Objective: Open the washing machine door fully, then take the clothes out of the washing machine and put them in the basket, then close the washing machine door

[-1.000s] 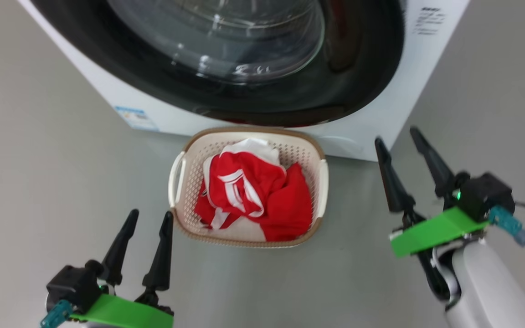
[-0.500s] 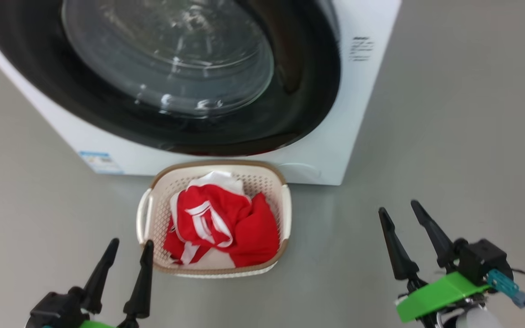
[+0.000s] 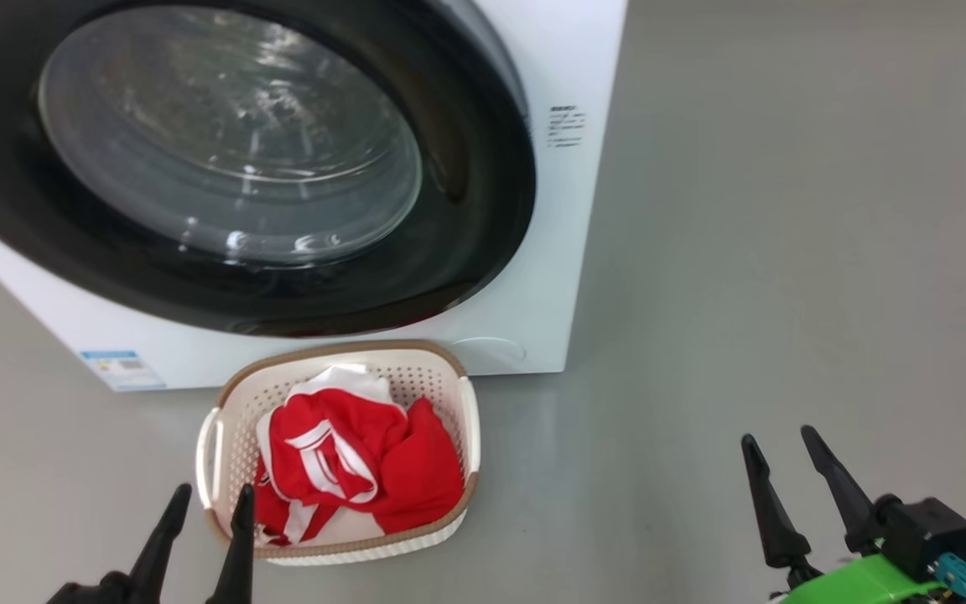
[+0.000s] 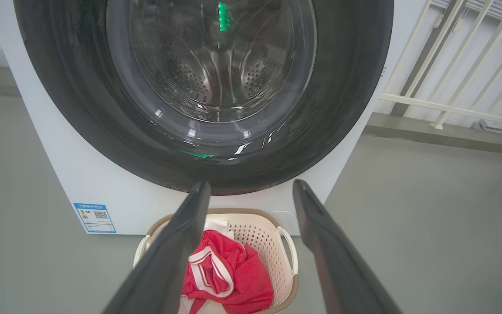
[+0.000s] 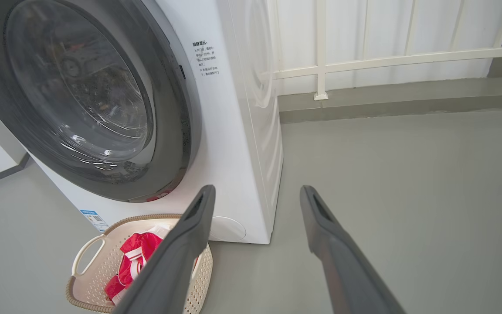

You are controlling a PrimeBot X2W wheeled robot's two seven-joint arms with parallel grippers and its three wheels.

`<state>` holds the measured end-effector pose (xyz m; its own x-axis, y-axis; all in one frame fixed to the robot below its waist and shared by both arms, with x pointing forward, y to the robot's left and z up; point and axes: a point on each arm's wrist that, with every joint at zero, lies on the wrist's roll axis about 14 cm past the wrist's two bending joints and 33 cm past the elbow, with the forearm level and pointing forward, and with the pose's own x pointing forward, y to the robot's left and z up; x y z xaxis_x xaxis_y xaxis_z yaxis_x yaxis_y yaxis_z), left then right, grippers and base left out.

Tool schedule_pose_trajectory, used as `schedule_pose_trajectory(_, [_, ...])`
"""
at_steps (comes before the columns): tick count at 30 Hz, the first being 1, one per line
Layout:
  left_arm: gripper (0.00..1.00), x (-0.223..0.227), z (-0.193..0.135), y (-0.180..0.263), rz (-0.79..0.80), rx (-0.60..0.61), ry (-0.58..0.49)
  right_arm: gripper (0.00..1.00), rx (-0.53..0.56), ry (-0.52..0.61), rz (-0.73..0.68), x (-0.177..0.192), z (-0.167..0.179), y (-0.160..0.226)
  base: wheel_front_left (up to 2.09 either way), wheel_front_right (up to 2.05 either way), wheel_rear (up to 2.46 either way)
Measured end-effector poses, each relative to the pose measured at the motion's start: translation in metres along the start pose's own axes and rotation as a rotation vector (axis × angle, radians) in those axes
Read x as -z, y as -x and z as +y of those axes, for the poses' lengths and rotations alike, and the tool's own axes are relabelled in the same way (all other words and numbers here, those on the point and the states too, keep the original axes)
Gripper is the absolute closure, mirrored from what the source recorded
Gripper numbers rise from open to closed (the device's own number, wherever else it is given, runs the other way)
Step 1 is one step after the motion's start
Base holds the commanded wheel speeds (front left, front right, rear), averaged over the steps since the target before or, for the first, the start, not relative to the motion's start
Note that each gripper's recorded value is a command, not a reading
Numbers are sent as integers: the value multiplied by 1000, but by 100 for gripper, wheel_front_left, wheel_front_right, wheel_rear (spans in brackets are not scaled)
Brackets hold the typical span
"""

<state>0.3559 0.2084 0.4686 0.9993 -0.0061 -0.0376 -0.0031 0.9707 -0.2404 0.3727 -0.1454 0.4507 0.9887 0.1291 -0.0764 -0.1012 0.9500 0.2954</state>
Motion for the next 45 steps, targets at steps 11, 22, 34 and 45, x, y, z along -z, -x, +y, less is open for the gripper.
schedule_pose_trajectory(11, [0, 1, -1, 8, 5, 14, -15, 0, 119, 3, -10, -2, -33, 37, 0, 0, 0])
schedule_pose_trajectory(22, [0, -1, -3, 17, -2, 12, -7, 0, 168, 0, -12, -1, -45, 62, 0, 0, 0])
schedule_pose_trajectory(34, [0, 2, -1, 19, 6, 8, -6, 0, 169, 0, -9, 0, -45, 63, 0, 0, 0])
schedule_pose_trajectory(45, [100, 29, -5, 26, 85, -21, 65, 100, 193, -44, 61, 24, -46, 69, 0, 0, 0])
